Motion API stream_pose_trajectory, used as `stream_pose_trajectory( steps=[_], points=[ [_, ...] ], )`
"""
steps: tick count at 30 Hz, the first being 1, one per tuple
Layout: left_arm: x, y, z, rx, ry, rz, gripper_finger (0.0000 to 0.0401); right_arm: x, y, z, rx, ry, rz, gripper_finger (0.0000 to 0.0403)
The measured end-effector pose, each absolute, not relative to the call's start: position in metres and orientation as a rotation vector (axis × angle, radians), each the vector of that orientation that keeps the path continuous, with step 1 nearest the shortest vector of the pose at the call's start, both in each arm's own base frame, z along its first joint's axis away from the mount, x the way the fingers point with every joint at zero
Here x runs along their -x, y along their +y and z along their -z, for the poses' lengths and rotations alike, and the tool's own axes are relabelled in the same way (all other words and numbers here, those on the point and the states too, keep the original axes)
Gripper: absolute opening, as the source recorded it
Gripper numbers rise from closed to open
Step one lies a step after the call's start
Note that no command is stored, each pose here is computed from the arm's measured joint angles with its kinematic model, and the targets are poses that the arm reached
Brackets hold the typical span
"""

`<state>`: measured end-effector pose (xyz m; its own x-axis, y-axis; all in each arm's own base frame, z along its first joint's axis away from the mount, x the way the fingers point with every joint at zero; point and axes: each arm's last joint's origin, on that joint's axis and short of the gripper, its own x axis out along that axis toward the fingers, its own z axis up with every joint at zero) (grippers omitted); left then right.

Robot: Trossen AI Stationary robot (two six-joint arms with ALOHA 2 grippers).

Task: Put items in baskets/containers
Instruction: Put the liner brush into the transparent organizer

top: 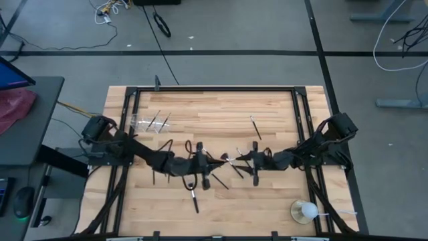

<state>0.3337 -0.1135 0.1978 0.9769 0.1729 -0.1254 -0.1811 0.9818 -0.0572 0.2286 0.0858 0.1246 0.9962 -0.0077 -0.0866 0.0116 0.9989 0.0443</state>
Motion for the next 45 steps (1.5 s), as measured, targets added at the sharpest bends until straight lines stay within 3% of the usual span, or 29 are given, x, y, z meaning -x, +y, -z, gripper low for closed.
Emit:
stream_pose_trajectory(
  steps=[3, 7, 16, 20, 26, 28, 32, 40, 45],
  points=[
    [-0.336, -0.111, -0.203, 0.073, 0.078, -0.132, 0.0015, -0.232, 0.091, -0.138, -0.014, -0.028, -0.098, 0.0171],
    [-0.336, -0.111, -0.203, 0.072, 0.075, -0.12, 0.0014, -0.238, 0.094, -0.149, -0.03, -0.099, -0.084, 0.018],
    [-0.336, -0.111, -0.203, 0.071, 0.077, -0.119, 0.0015, -0.256, 0.102, -0.168, -0.014, -0.179, -0.084, 0.0165],
    [-0.336, -0.112, -0.203, 0.07, 0.079, -0.117, 0.0019, -0.259, 0.103, -0.168, -0.008, -0.165, -0.085, 0.0131],
    [-0.336, -0.112, -0.203, 0.07, 0.086, -0.113, 0.0023, -0.259, 0.103, -0.167, -0.005, -0.161, -0.077, 0.0025],
    [-0.336, -0.112, -0.202, 0.064, 0.092, -0.113, 0.0028, -0.259, 0.103, -0.167, -0.001, -0.15, -0.072, 0.0013],
    [-0.336, -0.11, -0.199, 0.041, 0.128, -0.137, 0.0058, -0.256, 0.1, -0.17, -0.02, -0.078, 0.027, 0.0021],
    [-0.336, -0.1, -0.189, -0.03, 0.22, -0.22, 0.0166, -0.266, 0.101, -0.191, 0.004, 0.212, 0.066, 0.0012],
    [-0.341, -0.098, -0.182, -0.074, 0.248, -0.204, 0.0191, -0.277, 0.103, -0.199, 0.051, 0.317, 0.076, 0.0011]
  ],
)
